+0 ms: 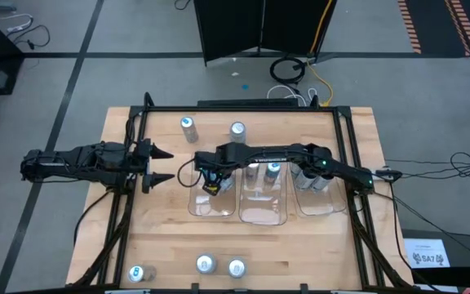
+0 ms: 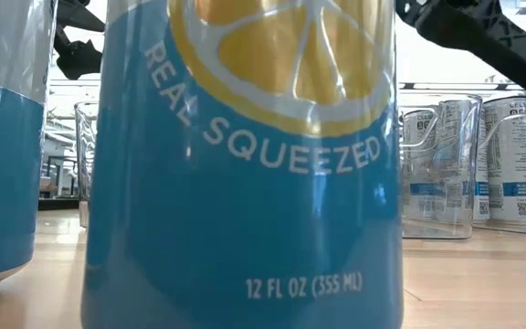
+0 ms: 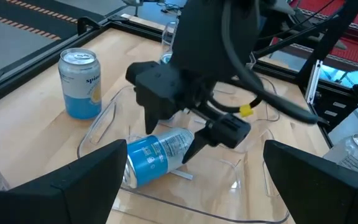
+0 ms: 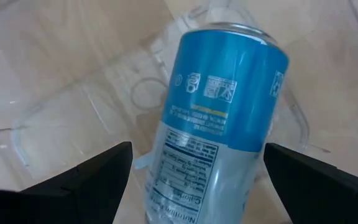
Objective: Sort soda cans
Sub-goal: Adjust the blue-white soda can in the left transparent bin
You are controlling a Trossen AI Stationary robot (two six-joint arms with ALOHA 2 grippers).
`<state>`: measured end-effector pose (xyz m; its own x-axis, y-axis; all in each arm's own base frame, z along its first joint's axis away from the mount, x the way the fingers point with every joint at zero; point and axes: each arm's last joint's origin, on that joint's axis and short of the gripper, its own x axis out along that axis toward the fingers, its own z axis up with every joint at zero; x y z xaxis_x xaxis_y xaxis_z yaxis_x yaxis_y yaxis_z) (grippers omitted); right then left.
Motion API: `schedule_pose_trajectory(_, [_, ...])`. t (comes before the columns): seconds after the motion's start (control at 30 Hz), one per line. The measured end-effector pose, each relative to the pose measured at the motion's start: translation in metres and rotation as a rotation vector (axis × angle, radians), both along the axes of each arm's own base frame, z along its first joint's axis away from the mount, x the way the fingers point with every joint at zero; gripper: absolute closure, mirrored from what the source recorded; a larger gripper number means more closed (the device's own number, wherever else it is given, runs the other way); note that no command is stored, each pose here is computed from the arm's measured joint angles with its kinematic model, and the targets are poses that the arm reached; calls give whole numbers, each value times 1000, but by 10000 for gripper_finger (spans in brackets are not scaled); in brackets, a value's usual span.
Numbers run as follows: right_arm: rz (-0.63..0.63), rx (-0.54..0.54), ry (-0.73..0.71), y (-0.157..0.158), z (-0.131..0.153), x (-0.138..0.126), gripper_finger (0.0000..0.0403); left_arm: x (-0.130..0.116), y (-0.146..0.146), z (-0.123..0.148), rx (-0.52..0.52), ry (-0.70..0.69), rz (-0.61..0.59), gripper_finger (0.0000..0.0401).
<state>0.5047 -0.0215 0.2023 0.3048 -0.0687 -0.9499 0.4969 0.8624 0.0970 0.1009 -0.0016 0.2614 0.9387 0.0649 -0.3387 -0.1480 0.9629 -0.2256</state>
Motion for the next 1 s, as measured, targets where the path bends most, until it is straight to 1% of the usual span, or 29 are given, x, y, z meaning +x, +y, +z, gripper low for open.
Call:
schedule_pose_trajectory(0.13, [-1,-3,25,-3,-9,1,46,0,0,0,0,0,0,17])
schedule_pose_trajectory(0.37, [11,-7,109,-2,-33,2,46,0,0,0,0,1,-1,17])
schedule_pose_trajectory(0.5, [10,-5,123,-3,-34,1,53,0,0,0,0,0,0,17])
schedule_pose_trajectory(0.57, [27,-8,122,-2,-33,1,70,0,0,0,0,0,0,17])
schedule_pose_trajectory(0.7, [37,-2,128,-2,-31,0,121,0,0,0,0,0,0,17])
schedule_pose_trajectory(0.73, [39,0,129,-2,-30,0,129,0,0,0,0,0,0,17])
schedule_pose_trajectory(0.87, [35,4,114,-3,-24,1,129,0,0,0,0,1,0,17])
schedule_pose_trajectory(0.93, [28,16,89,-2,-16,0,129,0,0,0,0,0,-1,17])
schedule_pose_trajectory(1.0, [25,15,60,-2,-2,-2,129,0,0,0,0,0,0,17])
